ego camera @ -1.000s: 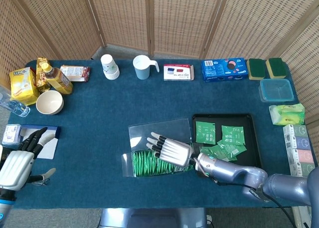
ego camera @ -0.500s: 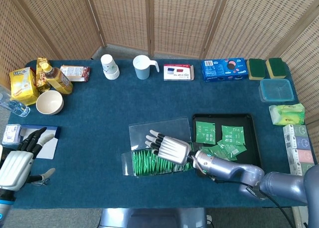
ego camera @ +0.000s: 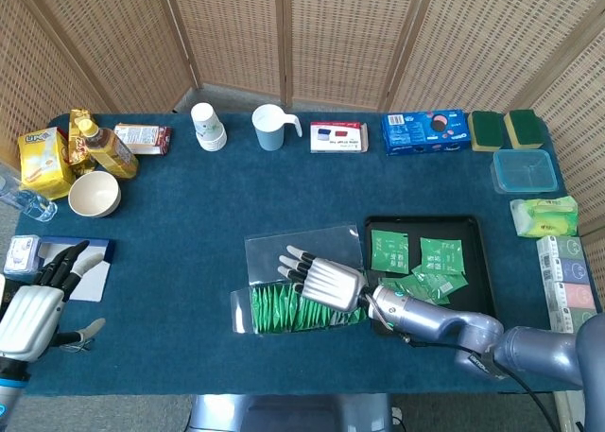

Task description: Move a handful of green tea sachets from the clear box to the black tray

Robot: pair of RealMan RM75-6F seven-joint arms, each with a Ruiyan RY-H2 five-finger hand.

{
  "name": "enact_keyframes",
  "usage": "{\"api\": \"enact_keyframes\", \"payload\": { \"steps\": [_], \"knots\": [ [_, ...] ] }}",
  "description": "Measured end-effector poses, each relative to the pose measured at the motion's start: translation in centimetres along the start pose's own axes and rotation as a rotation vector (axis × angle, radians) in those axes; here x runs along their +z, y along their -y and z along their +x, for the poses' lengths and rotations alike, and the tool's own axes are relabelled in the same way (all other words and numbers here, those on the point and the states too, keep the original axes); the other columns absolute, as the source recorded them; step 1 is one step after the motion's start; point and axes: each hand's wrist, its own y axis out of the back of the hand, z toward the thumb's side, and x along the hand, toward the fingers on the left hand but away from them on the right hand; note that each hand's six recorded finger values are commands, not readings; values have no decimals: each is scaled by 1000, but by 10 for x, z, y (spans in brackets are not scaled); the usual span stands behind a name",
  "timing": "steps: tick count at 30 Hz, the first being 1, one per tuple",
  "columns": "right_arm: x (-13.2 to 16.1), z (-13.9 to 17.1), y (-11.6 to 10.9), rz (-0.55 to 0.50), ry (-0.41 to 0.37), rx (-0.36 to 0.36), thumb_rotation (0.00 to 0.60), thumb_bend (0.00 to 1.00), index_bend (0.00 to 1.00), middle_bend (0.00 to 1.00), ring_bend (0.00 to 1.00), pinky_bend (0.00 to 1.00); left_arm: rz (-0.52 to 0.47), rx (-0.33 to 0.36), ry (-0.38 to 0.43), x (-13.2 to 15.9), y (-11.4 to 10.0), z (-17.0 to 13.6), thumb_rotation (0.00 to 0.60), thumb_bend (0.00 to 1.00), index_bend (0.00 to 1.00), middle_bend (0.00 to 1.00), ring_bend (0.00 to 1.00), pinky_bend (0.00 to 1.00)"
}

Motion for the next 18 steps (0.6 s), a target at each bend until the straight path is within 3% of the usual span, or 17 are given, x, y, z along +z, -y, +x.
{"api": "enact_keyframes", "payload": {
  "steps": [5, 18],
  "knots": [
    [2, 1, 3, -8, -2, 2, 600, 13, 382, 162, 17, 43, 0, 5, 2, 0, -1, 0, 600, 147, 127, 7, 0, 137],
    [4, -1, 2, -52, 9, -21, 600, 215, 413, 196, 70, 44, 5, 12, 3, 0, -3, -1, 600, 145, 127, 6, 0, 137]
  ]
}}
